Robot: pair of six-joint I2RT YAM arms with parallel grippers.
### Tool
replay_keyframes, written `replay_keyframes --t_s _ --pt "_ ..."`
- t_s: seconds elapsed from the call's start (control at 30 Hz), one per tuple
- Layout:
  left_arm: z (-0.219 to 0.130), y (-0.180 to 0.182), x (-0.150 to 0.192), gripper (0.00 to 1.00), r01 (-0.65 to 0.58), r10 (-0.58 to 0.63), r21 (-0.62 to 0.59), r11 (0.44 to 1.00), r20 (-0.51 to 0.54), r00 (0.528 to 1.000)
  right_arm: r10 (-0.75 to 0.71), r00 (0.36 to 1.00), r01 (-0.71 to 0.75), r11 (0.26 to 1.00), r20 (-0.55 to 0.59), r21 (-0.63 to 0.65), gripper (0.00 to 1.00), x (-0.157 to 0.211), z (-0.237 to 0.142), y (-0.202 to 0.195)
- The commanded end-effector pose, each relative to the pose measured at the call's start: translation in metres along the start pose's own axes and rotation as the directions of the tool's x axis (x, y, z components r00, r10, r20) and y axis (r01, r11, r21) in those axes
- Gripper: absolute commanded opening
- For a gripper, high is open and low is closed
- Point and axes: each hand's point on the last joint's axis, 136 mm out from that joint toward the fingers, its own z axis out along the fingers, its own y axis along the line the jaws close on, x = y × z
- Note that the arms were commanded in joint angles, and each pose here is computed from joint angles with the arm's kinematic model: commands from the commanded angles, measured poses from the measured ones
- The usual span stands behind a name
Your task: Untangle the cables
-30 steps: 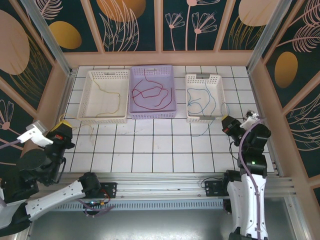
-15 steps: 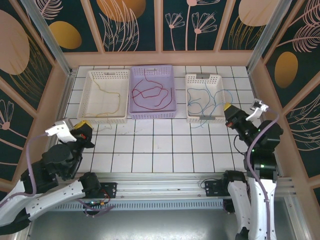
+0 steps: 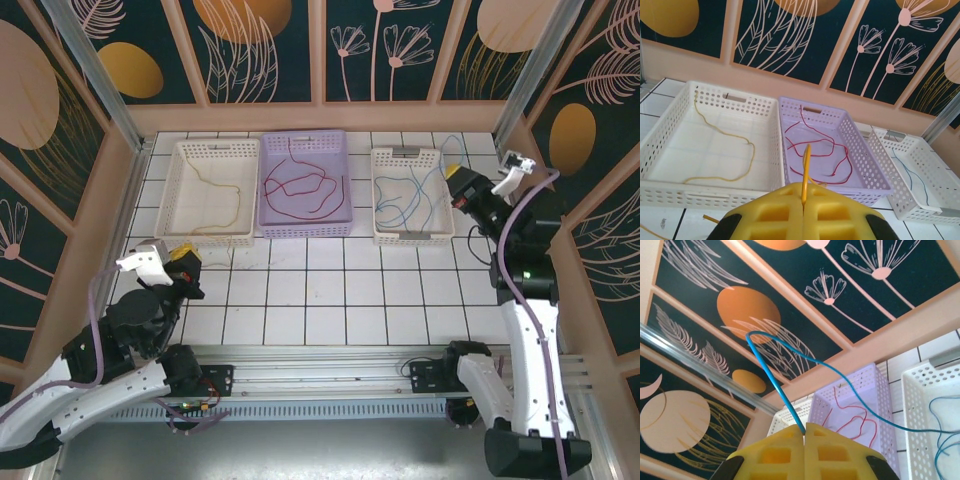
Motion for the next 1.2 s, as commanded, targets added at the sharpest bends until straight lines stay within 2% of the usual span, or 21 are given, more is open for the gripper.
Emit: replay_keyframes --t_s 0.0,0.17,0.43,0.63,0.97,1.17 --pt "0.002 -0.002 0.003 0.0 -0.002 0.002 0.005 1.0 -0.005 1.0 -0.053 0.996 0.053 0.999 0.077 -0.003 0.0 -0.025 0.009 0.007" --pt "0.003 -0.002 0.005 0.0 -0.011 0.011 -0.001 1.0 -0.011 1.0 -0.031 0.996 0.026 0.997 0.081 0.071 0.0 -0.026 0.032 -0.023" --pt "0.006 -0.003 0.009 0.0 -0.035 0.035 -0.014 0.999 -0.025 0.999 0.019 1.0 -0.023 0.987 0.025 0.156 0.0 0.0 0.062 -0.077" --pt "0.006 -0.003 0.01 0.0 -0.035 0.035 -0.009 0.999 -0.028 0.999 0.045 0.999 -0.04 0.978 -0.018 0.207 0.0 0.026 0.068 -0.109" --pt "0.007 -0.004 0.012 0.0 -0.046 0.046 -0.012 0.999 -0.036 0.998 0.067 0.996 -0.049 0.966 -0.064 0.252 0.0 0.053 0.073 -0.137" --pt "0.008 -0.004 0.013 0.0 -0.045 0.045 -0.011 0.999 -0.036 0.998 0.117 0.982 -0.065 0.944 -0.146 0.323 0.0 0.08 0.083 -0.169"
